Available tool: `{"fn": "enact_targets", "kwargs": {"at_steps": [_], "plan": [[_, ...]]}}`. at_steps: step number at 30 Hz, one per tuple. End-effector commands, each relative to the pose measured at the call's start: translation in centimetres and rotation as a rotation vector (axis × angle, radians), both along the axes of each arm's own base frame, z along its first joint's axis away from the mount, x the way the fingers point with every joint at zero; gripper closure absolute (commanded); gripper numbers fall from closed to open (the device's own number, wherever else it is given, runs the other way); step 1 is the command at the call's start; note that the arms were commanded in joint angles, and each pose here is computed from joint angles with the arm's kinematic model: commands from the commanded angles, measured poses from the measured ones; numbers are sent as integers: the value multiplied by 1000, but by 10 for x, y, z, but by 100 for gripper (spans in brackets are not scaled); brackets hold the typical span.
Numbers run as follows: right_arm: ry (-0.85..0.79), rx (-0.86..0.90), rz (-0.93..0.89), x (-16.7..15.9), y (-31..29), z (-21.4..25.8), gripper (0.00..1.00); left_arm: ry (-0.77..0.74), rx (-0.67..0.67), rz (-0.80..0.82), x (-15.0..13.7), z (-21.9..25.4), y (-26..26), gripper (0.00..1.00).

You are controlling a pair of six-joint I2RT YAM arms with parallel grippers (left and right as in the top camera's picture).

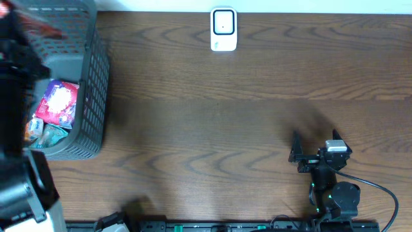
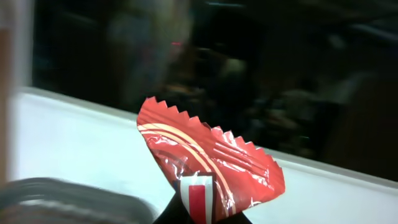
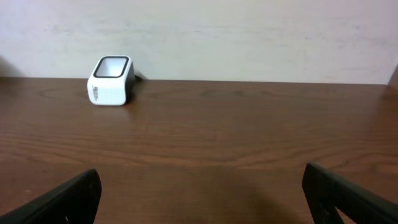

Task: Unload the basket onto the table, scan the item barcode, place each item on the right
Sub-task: 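Lift the chocolate bar out and place it on the table near the scanner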

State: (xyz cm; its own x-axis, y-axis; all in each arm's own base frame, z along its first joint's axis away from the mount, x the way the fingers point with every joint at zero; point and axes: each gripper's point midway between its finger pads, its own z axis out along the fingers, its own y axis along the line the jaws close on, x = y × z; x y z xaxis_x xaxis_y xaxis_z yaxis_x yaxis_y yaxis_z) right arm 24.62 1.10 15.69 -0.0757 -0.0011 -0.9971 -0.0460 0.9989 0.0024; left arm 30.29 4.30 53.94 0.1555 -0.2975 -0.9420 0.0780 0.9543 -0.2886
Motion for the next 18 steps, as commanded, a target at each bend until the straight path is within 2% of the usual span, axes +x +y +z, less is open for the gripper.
{"fn": "enact_targets", "kwargs": {"at_steps": [1, 5, 9, 15, 18], "plan": [[-1, -14, 7, 0, 1, -1, 1, 44, -84, -158, 2, -7, -39, 93], [-1, -14, 7, 0, 1, -1, 1, 213, -194, -312, 21, -46, -85, 93], [-1, -14, 7, 0, 1, -1, 1, 389, -203, -453, 47, -93, -140, 93], [-1, -14, 7, 0, 1, -1, 1, 650, -161, -510, 94, -186, -214, 93], [-1, -14, 7, 0, 1, -1, 1, 775, -144, -484, 110, -238, -245, 93]]}}
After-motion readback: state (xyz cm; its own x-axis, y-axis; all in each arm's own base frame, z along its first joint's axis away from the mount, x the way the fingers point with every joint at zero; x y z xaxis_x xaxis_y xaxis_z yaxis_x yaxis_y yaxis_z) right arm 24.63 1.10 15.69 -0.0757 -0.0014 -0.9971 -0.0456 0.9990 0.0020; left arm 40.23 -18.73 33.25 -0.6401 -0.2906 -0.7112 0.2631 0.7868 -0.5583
